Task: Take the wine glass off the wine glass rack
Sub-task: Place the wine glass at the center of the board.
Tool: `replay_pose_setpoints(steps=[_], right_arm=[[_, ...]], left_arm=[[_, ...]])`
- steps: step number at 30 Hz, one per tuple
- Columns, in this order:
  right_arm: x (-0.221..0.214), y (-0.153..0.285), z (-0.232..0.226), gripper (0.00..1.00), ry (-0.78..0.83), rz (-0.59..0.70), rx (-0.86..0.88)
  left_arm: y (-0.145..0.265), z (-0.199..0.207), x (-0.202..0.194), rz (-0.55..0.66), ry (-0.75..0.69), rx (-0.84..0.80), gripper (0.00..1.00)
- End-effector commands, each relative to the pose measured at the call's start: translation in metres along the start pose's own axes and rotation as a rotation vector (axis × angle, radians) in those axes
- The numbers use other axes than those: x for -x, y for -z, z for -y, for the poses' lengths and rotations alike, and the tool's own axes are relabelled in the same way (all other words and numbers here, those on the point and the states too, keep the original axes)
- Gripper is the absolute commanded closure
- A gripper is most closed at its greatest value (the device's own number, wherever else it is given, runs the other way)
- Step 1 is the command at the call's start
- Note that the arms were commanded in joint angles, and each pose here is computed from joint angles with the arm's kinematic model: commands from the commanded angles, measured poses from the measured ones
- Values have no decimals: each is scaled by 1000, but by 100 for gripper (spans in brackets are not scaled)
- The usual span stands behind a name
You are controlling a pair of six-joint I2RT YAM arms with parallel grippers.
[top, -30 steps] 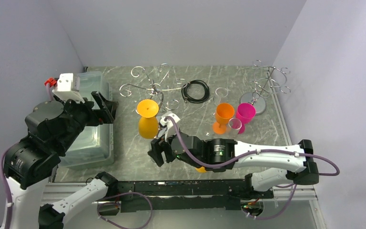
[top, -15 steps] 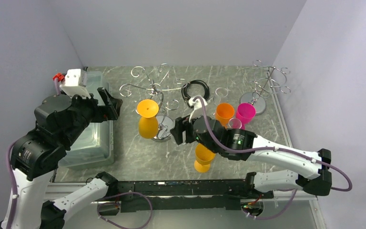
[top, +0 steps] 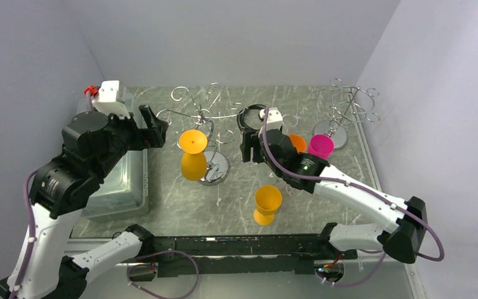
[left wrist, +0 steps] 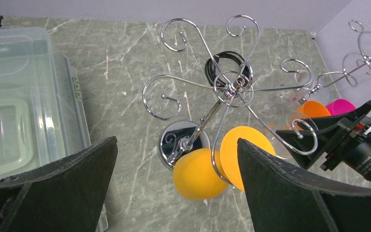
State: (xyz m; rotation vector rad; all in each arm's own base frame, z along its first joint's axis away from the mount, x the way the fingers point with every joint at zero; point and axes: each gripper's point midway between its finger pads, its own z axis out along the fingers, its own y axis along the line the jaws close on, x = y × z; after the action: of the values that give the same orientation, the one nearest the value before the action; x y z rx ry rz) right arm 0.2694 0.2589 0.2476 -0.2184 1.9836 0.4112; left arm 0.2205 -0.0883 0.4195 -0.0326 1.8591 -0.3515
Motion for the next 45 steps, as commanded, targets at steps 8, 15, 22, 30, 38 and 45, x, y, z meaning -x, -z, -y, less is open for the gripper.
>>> replay_pose_setpoints(steps=[8,15,22,30,38,45], right_arm=[[21,-44,15,66,-4,163,-43],[1,-64,25,66,-20,167,-55],[-19,-76,34,66,-18,159,-72],[-42,-84,41,66,-30,146,-71],[-61,-94,44,66,-20,115,-81],[-68,-95,46,62,-21,101,-85]], left_arm=[[-28,11,18,43,-60,-2,1],[-36,13,24,52,-70,8,1],[-40,15,29,63,-74,5,1],[-42,16,28,65,-67,4,1],[-41,16,27,61,-62,3,1],[-42,16,25,58,-63,4,1]])
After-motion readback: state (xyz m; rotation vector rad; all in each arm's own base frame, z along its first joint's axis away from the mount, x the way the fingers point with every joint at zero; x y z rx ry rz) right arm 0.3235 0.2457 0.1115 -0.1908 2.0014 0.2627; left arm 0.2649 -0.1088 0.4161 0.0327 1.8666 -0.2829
